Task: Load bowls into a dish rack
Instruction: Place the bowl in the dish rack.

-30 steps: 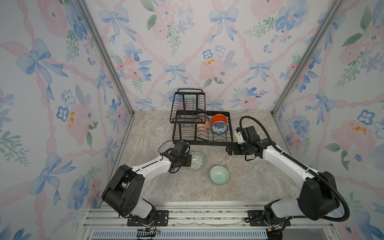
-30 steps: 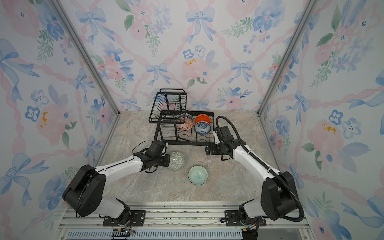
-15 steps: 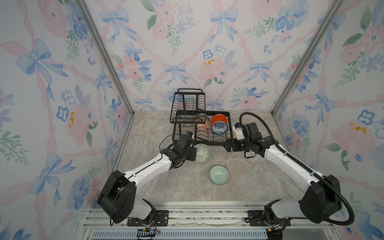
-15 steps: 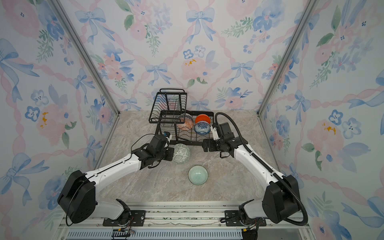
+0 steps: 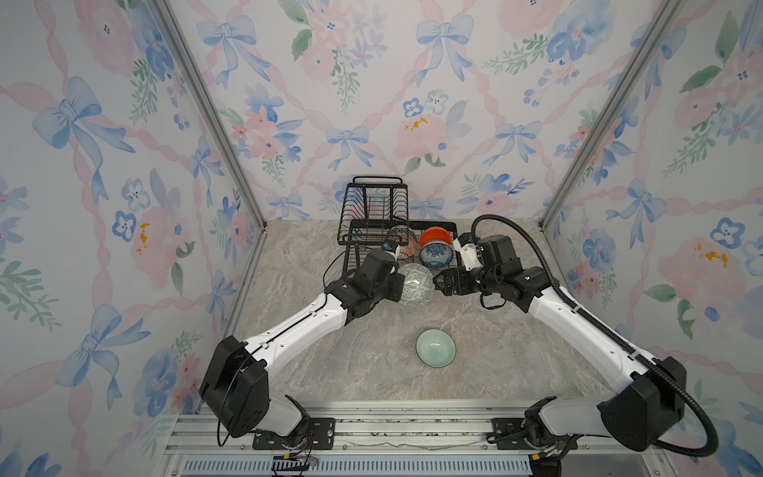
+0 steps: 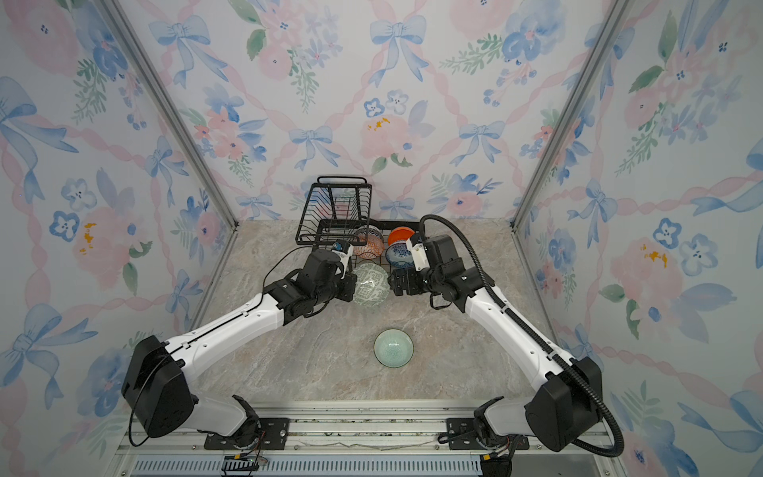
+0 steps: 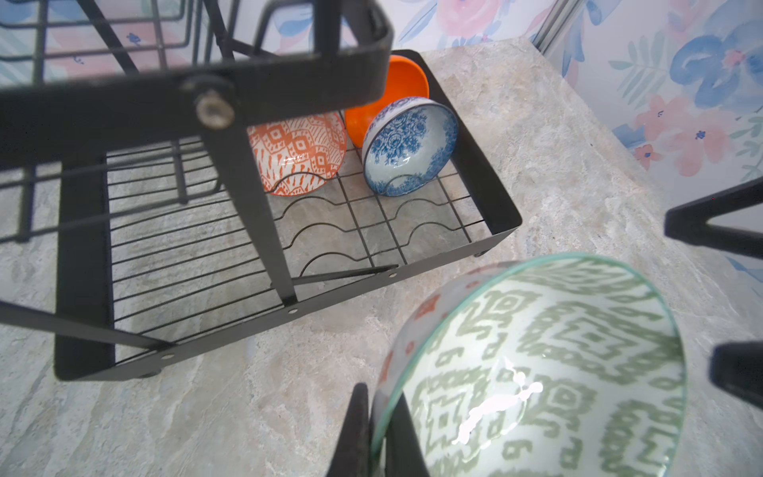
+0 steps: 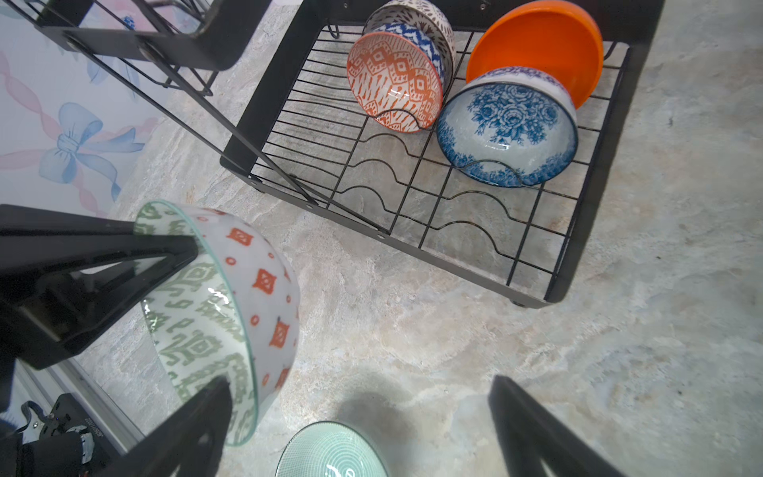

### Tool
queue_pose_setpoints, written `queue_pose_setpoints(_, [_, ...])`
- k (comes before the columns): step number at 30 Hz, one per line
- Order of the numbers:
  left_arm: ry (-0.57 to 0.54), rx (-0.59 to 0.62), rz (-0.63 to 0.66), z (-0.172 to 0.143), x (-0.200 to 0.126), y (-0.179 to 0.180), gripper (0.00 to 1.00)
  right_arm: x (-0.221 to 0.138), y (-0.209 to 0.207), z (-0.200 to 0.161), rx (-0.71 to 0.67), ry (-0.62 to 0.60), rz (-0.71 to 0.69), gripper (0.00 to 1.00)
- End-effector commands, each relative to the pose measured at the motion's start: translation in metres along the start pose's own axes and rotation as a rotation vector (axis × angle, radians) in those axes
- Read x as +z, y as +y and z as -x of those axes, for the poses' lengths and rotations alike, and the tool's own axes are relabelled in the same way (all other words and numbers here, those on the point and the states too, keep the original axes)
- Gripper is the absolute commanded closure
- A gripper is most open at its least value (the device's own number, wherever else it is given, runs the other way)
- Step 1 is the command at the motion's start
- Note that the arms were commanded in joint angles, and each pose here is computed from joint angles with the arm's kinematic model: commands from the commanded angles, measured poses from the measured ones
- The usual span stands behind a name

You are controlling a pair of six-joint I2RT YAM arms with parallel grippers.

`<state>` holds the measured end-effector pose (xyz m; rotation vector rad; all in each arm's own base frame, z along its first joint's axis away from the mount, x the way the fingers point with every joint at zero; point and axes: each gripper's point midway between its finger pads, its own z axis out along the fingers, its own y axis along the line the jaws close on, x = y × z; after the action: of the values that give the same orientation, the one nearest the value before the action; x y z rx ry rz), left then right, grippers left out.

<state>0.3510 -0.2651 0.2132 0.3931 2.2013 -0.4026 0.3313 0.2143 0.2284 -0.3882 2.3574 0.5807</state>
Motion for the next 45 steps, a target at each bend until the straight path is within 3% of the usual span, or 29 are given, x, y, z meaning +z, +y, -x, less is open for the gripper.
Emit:
queue_pose_setpoints(1, [-0.038, 0.033, -0.017, 0.018, 0.002, -0.011, 1.00, -0.015, 0.016, 0.017, -0.028, -0.057, 0.040, 0.01])
queue_pose_setpoints(13, [-0.068, 0.056, -0.057, 0.037, 0.003, -0.030, 1.00, -0.002, 0.017, 0.016, -0.017, -0.040, 0.052, 0.24])
queue_pose_setpoints(28, [-0.075, 0.067, -0.080, 0.039, 0.001, -0.042, 1.00, 0.005, 0.015, 0.014, -0.003, -0.030, 0.048, 0.63])
queue_pose_setpoints(39, [-0.084, 0.085, -0.093, 0.041, -0.003, -0.051, 1.00, 0.006, 0.013, 0.012, 0.000, -0.023, 0.039, 0.98])
queue_pose_setpoints(43, [-0.084, 0.093, -0.100, 0.040, -0.004, -0.053, 1.00, 0.006, 0.011, 0.010, 0.000, -0.020, 0.030, 1.00])
queue_pose_setpoints(45, [-0.084, 0.094, -0.102, 0.040, -0.005, -0.054, 0.92, 0.006, 0.010, 0.010, -0.001, -0.022, 0.026, 1.00])
